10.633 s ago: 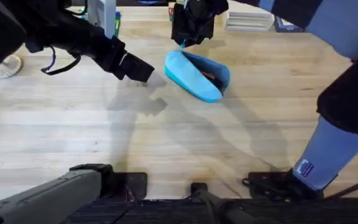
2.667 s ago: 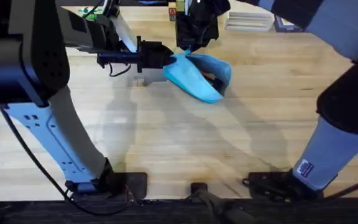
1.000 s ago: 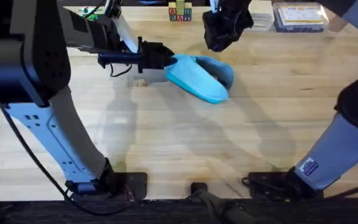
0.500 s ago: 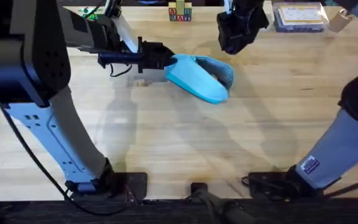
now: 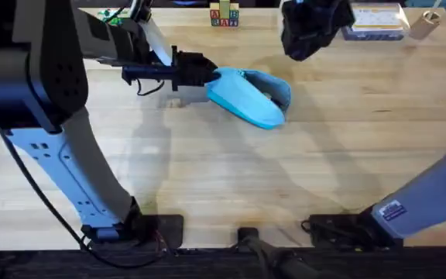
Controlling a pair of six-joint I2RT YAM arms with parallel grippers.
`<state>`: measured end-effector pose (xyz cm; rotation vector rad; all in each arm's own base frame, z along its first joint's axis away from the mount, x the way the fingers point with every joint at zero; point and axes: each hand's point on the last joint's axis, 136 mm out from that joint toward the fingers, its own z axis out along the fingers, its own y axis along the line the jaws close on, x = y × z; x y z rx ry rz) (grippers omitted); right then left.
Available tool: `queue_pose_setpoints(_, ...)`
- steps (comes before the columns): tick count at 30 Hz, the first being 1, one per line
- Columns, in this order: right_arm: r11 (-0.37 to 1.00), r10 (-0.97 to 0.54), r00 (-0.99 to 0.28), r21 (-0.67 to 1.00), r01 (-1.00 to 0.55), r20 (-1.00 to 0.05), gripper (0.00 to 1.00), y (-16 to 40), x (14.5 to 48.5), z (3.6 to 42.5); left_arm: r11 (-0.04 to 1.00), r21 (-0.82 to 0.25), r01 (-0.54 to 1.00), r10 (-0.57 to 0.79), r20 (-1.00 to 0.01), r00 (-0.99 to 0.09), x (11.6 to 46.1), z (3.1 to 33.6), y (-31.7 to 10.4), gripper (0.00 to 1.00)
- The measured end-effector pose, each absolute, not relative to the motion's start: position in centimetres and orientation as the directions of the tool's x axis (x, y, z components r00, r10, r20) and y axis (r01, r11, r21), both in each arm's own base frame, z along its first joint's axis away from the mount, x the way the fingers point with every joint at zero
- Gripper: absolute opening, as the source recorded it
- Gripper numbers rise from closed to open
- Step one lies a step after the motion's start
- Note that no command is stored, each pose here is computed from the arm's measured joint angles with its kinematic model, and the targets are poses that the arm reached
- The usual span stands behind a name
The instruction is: Unzip the bag, pick up the pens from the table one at a time and place them inside, then zip the bag closed.
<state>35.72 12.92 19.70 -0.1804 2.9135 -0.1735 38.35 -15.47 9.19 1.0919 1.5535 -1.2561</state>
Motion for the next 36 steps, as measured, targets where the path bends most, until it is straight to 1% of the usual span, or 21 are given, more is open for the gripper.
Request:
queue_pose_setpoints(3,0.987,-0.129,-0.966,-0.124,-0.103,-0.223,0.035,12.4,34.6,21.3,0.119,-0.256,0.959,0.12,-0.956,-0.27,38.3,9.2,-15.5,0.043)
queue_pose_setpoints(7,0.992,-0.101,-0.959,-0.105,-0.076,-0.265,0.034,12.1,34.0,22.6,0.119,-0.256,0.959,0.12,-0.956,-0.27,38.3,9.2,-15.5,0.042)
queue_pose_setpoints(16,0.997,-0.051,-0.954,-0.077,-0.029,-0.294,0.034,10.6,30.5,21.1,0.119,-0.256,0.959,0.12,-0.956,-0.27,38.3,9.2,-15.5,0.042)
queue_pose_setpoints(20,0.999,-0.025,-0.946,-0.027,-0.017,-0.323,0.035,10.5,29.2,21.5,0.119,-0.256,0.959,0.12,-0.955,-0.27,38.3,9.2,-15.5,0.042)
queue_pose_setpoints(21,1.0,-0.008,-0.944,-0.011,-0.005,-0.331,0.109,10.6,28.9,21.8,0.119,-0.256,0.959,0.12,-0.956,-0.27,38.3,9.2,-15.5,0.042)
queue_pose_setpoints(22,1.0,0.002,-0.941,0.0,0.002,-0.337,0.233,10.6,28.8,22.1,0.119,-0.256,0.959,0.12,-0.956,-0.27,38.3,9.2,-15.5,0.042)
queue_pose_setpoints(24,0.999,0.026,-0.936,0.027,0.018,-0.351,0.538,10.8,28.6,22.6,0.119,-0.256,0.959,0.12,-0.956,-0.27,38.3,9.2,-15.5,0.042)
queue_pose_setpoints(27,0.997,0.037,-0.935,0.075,0.012,-0.351,0.94,11.8,28.5,22.8,0.119,-0.256,0.959,0.12,-0.956,-0.27,38.3,9.2,-15.5,0.042)
queue_pose_setpoints(28,0.996,0.036,-0.935,0.091,0.005,-0.352,0.98,12.3,28.5,22.8,0.119,-0.256,0.959,0.12,-0.956,-0.27,38.3,9.2,-15.5,0.042)
queue_pose_setpoints(29,0.994,0.037,-0.934,0.109,-0.003,-0.356,0.991,12.9,28.5,22.8,0.119,-0.256,0.959,0.12,-0.955,-0.27,38.3,9.2,-15.5,0.042)
queue_pose_setpoints(32,0.986,0.057,-0.927,0.165,-0.005,-0.37,0.996,14.5,28.8,22.9,0.119,-0.256,0.959,0.12,-0.956,-0.27,38.3,9.2,-15.5,0.042)
queue_pose_setpoints(36,0.959,0.102,-0.916,0.282,-0.013,-0.387,0.996,17.2,29.7,23.2,0.119,-0.256,0.959,0.12,-0.956,-0.27,38.3,9.2,-15.5,0.042)
